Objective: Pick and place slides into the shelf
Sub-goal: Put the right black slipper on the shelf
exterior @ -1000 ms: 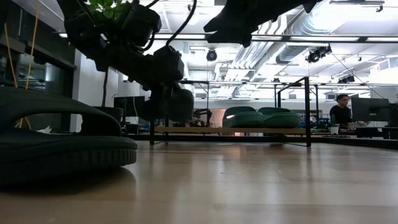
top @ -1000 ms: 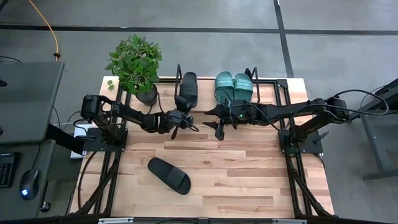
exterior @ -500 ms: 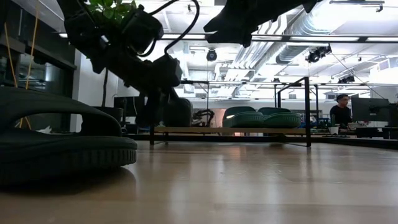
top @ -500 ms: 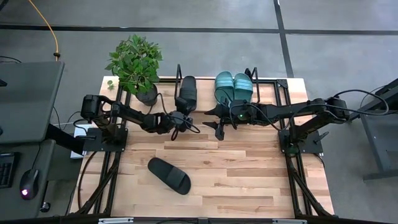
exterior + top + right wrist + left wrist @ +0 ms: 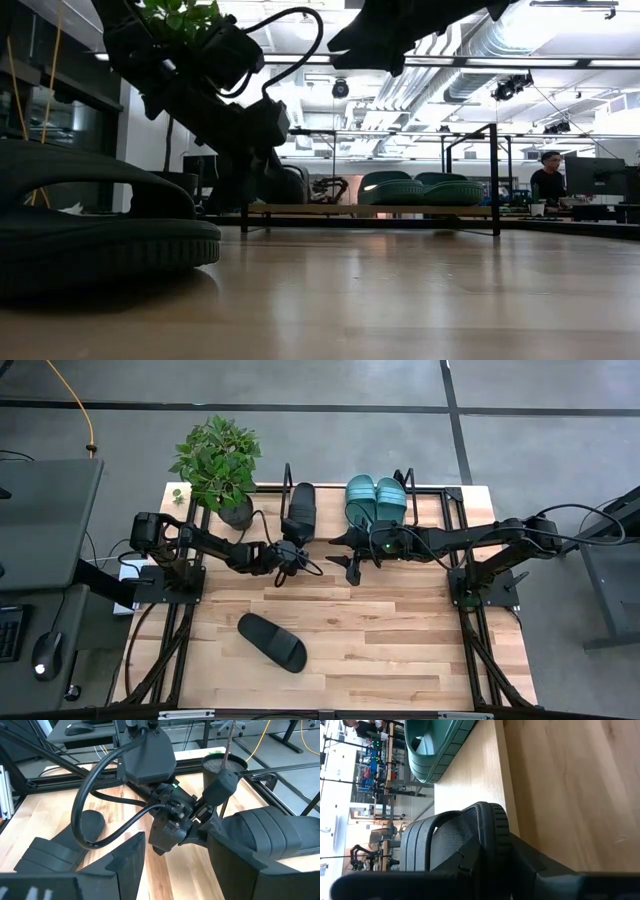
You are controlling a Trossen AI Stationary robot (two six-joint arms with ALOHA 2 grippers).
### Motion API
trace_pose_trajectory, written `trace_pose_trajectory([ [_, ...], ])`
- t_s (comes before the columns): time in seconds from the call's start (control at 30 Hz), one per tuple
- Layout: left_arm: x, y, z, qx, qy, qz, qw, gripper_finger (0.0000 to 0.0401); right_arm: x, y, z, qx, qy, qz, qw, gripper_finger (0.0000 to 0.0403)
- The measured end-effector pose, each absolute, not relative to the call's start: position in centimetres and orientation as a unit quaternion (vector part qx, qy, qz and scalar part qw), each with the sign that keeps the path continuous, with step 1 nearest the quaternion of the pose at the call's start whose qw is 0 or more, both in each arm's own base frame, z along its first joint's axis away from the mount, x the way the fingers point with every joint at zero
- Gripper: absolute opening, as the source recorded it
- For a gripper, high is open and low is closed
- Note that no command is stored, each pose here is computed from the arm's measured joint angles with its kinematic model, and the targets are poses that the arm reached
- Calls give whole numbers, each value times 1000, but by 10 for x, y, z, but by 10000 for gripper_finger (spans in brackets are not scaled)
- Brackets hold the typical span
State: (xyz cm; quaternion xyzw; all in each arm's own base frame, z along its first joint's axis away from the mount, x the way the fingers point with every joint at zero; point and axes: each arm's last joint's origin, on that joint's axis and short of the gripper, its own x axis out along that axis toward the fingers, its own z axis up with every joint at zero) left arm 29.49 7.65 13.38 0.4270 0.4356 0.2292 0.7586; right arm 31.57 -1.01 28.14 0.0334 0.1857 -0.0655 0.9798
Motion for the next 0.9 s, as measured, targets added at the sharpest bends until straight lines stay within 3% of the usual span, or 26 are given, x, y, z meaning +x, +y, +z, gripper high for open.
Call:
trace_pose_trajectory([
  [0.9,295,75,131,420,435,202,770,65,316,-9,281,43,186,-54,980,206],
])
